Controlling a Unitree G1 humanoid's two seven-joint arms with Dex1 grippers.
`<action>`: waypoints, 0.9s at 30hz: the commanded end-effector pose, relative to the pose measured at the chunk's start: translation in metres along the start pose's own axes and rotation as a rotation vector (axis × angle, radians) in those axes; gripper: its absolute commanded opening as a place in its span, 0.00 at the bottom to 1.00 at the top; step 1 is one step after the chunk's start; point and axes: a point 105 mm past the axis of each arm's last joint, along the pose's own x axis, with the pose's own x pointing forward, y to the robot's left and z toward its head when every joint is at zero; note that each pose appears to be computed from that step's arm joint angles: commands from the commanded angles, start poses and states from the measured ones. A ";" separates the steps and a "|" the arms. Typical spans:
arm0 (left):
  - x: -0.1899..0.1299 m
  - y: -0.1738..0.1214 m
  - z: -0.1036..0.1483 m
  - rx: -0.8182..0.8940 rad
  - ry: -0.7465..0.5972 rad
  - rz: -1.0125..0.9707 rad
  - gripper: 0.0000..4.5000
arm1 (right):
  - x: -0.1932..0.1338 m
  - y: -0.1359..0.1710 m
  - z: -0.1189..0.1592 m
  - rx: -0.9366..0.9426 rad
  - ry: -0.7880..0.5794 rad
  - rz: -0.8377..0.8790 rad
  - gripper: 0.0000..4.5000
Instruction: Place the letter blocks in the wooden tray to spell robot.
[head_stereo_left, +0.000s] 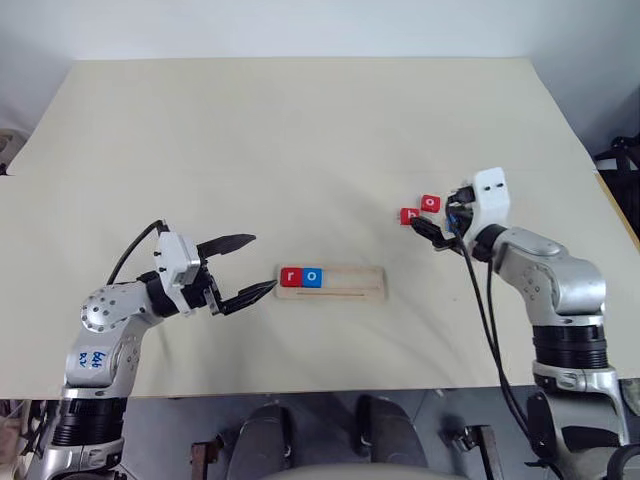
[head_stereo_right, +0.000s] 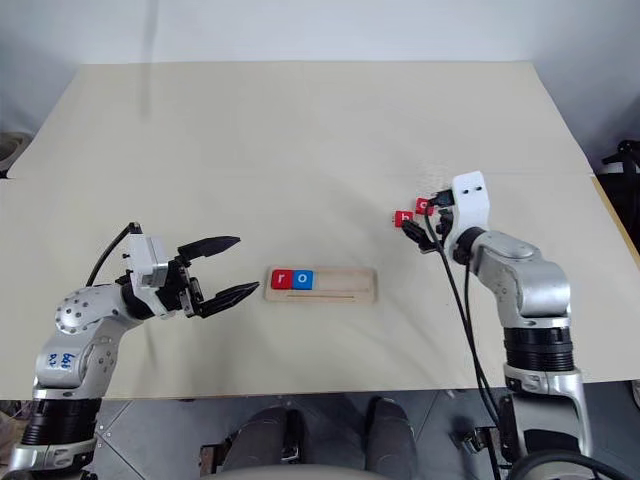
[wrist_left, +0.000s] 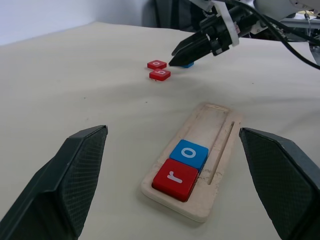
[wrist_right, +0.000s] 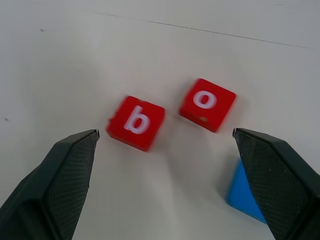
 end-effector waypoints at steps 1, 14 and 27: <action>0.001 -0.004 0.011 0.034 -0.037 0.004 1.00 | 0.006 0.012 0.007 -0.015 -0.012 -0.033 1.00; -0.003 -0.007 0.016 0.043 -0.034 0.023 1.00 | 0.027 0.013 0.001 0.040 -0.016 -0.181 1.00; 0.004 -0.010 0.016 0.031 -0.047 -0.038 1.00 | 0.018 0.007 0.005 0.046 -0.030 -0.205 0.32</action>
